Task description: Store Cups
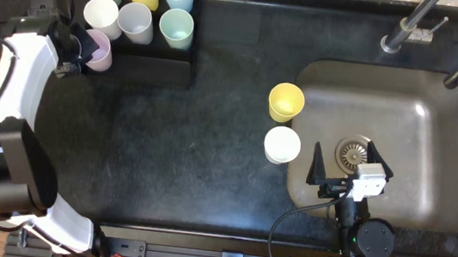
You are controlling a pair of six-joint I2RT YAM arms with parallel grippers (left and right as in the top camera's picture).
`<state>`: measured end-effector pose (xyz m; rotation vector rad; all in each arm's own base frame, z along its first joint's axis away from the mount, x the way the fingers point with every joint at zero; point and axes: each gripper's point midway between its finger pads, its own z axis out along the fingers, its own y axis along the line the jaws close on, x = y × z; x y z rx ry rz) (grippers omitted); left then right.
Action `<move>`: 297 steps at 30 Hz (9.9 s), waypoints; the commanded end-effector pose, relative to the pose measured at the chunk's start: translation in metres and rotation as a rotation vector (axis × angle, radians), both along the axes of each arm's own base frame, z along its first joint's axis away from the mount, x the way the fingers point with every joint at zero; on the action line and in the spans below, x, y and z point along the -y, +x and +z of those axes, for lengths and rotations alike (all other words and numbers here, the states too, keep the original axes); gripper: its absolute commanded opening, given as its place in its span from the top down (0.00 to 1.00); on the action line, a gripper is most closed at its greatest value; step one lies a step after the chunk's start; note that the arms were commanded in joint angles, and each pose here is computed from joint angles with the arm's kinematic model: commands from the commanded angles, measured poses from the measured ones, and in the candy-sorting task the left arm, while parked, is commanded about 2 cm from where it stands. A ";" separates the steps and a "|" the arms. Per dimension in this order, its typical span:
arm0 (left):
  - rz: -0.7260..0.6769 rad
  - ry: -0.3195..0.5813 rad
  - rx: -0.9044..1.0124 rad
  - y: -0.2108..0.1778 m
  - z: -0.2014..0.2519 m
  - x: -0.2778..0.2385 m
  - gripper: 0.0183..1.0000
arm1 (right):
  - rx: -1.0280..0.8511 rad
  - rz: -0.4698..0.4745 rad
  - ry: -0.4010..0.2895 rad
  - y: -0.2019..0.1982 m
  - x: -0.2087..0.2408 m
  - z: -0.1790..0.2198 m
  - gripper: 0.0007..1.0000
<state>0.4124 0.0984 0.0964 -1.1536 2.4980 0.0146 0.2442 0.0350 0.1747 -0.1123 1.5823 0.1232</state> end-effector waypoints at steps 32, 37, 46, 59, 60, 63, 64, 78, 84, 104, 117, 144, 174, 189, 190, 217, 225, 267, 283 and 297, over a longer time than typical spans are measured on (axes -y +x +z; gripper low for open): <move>-0.474 -0.023 0.324 -0.022 0.216 0.198 0.00 | 0.002 -0.004 0.006 0.000 0.001 -0.003 0.01; -0.681 -0.041 0.152 -0.035 0.192 0.284 0.00 | 0.002 -0.004 0.006 0.000 0.001 -0.003 0.00; -0.888 -0.141 -0.083 -0.057 0.116 0.395 0.00 | 0.002 -0.004 0.006 0.000 0.001 -0.003 0.00; -0.913 -0.132 -0.237 -0.052 0.030 0.425 0.04 | 0.002 -0.004 0.006 0.000 0.001 -0.003 0.00; -0.913 -0.132 -0.241 -0.051 0.026 0.426 0.07 | 0.002 -0.004 0.006 0.000 0.001 -0.003 0.00; -0.914 -0.131 -0.254 -0.050 0.017 0.428 0.14 | 0.002 -0.004 0.006 0.000 0.001 -0.003 0.00; -0.914 -0.131 -0.257 -0.050 0.016 0.428 0.16 | 0.002 -0.004 0.006 0.000 0.001 -0.003 0.00; -0.920 -0.151 -0.294 -0.051 -0.007 0.436 0.50 | 0.002 -0.004 0.006 0.000 0.001 -0.003 0.00; -0.926 -0.157 -0.288 -0.050 -0.010 0.440 0.71 | 0.002 -0.004 0.006 0.000 0.001 -0.003 0.00; -0.628 -0.010 -0.028 -0.015 0.101 0.361 0.98 | 0.002 -0.004 0.006 0.000 0.001 -0.003 0.00; -0.046 0.034 0.151 -0.019 0.202 0.151 0.98 | 0.002 -0.004 0.006 0.000 0.001 -0.003 0.00; 0.167 -0.116 0.015 -0.019 0.046 0.105 0.98 | 0.002 -0.004 0.006 0.000 0.001 -0.003 0.01; 0.264 -0.054 -0.057 -0.006 -0.005 0.093 0.98 | 0.002 -0.004 0.006 0.000 0.001 -0.003 0.00; 0.275 -0.047 -0.081 -0.007 -0.015 0.089 0.87 | 0.002 -0.004 0.006 0.000 0.001 -0.003 0.00; 0.274 -0.049 -0.081 -0.007 -0.015 0.089 0.86 | 0.002 -0.004 0.006 0.000 0.001 -0.003 0.00; -0.525 0.567 0.986 -0.041 0.348 0.094 0.00 | 0.002 -0.004 0.006 0.000 0.001 -0.003 0.00; -0.536 0.631 1.234 -0.111 0.308 0.094 0.00 | 0.002 -0.004 0.006 0.000 0.001 -0.003 0.00; -0.718 0.471 1.052 -0.168 0.060 0.126 0.00 | 0.002 -0.004 0.006 0.000 0.001 -0.003 0.00; -0.718 0.471 1.052 -0.168 0.060 0.126 0.00 | 0.002 -0.004 0.006 0.000 0.001 -0.003 0.00; -0.718 0.471 1.052 -0.168 0.060 0.126 0.00 | 0.012 -0.027 -0.004 0.001 0.005 -0.001 0.00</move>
